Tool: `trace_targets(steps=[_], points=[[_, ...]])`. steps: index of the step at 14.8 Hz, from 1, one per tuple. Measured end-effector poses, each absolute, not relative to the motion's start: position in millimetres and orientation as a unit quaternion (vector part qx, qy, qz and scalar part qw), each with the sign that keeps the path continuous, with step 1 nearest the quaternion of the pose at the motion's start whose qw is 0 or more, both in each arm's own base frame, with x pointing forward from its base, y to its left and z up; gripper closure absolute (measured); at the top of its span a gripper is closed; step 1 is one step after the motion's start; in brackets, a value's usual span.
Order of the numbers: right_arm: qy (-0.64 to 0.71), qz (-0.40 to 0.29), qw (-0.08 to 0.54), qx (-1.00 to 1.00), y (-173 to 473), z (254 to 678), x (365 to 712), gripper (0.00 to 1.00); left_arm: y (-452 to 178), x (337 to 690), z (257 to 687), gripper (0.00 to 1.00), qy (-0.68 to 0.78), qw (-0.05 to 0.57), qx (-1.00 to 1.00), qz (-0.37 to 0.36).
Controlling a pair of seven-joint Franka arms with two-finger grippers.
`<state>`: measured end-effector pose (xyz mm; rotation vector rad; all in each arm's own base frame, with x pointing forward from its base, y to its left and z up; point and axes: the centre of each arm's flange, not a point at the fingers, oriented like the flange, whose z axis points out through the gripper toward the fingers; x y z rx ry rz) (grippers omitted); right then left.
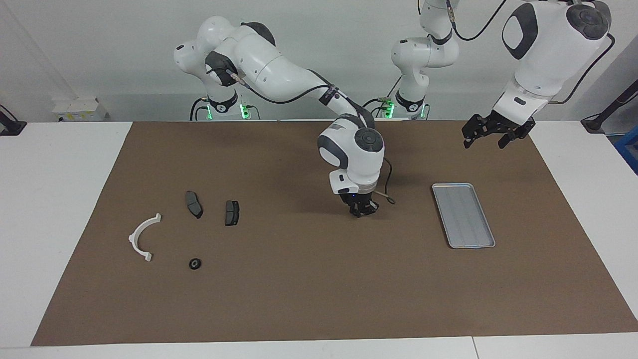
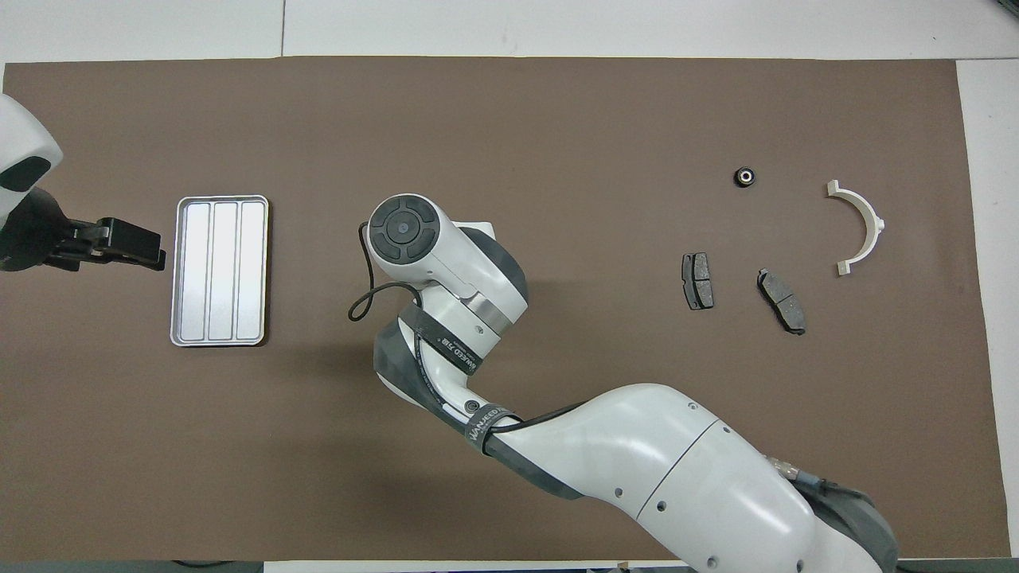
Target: Pick bearing gear from pile to tray
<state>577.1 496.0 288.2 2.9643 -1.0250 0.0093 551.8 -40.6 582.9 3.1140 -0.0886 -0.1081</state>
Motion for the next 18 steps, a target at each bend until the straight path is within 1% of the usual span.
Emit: trace_targets(steps=[1,2,3,4,6,8,9,10,11,12,14,16,18], points=[[-0.331,0.001,0.015,0.944,489.9,289.5,579.9,0.52,-40.6,551.6,580.6,0.00,-0.006,0.011,0.999,-0.036],[-0.338,0.000,0.029,0.941,480.7,295.9,586.1,0.39,-42.1,551.8,577.7,0.00,0.025,0.010,0.999,-0.036],[-0.343,-0.002,0.041,0.938,467.6,309.2,595.0,0.30,-47.2,552.4,573.7,0.00,0.053,0.009,0.998,-0.032],[-0.335,-0.002,0.045,0.941,450.9,331.0,607.1,0.19,-55.7,552.5,567.4,0.00,0.074,0.008,0.997,-0.032],[-0.292,0.007,0.038,0.956,395.5,397.3,637.5,0.01,-81.3,552.3,547.8,0.00,0.117,0.006,0.993,-0.030],[-0.230,0.003,0.031,0.973,306.2,466.7,663.7,0.00,-122.6,557.3,517.5,0.00,0.169,0.006,0.985,-0.022],[-0.198,-0.002,0.031,0.980,255.1,492.2,673.4,0.00,-150.1,562.0,498.4,0.00,0.193,0.009,0.981,-0.013],[-0.168,-0.007,0.031,0.985,206.6,507.2,681.3,0.00,-178.3,566.2,479.5,0.00,0.210,0.014,0.978,-0.004],[-0.136,-0.012,0.029,0.990,160.3,512.0,689.1,0.00,-203.2,568.9,461.3,0.00,0.220,0.019,0.975,0.001],[-0.103,-0.018,0.027,0.994,117.8,507.6,696.4,0.00,-226.3,570.3,442.9,0.00,0.229,0.022,0.973,0.004],[-0.078,-0.016,0.022,0.997,51.8,479.3,709.0,0.00,-274.8,571.6,404.1,0.00,0.252,0.027,0.967,0.006],[-0.079,-0.005,0.018,0.997,22.1,435.9,714.4,0.00,-322.8,568.8,363.1,0.00,0.263,0.024,0.965,-0.001],[-0.083,0.002,0.018,0.996,19.1,392.7,712.6,0.00,-346.3,560.3,328.1,0.00,0.259,0.020,0.966,-0.007]])
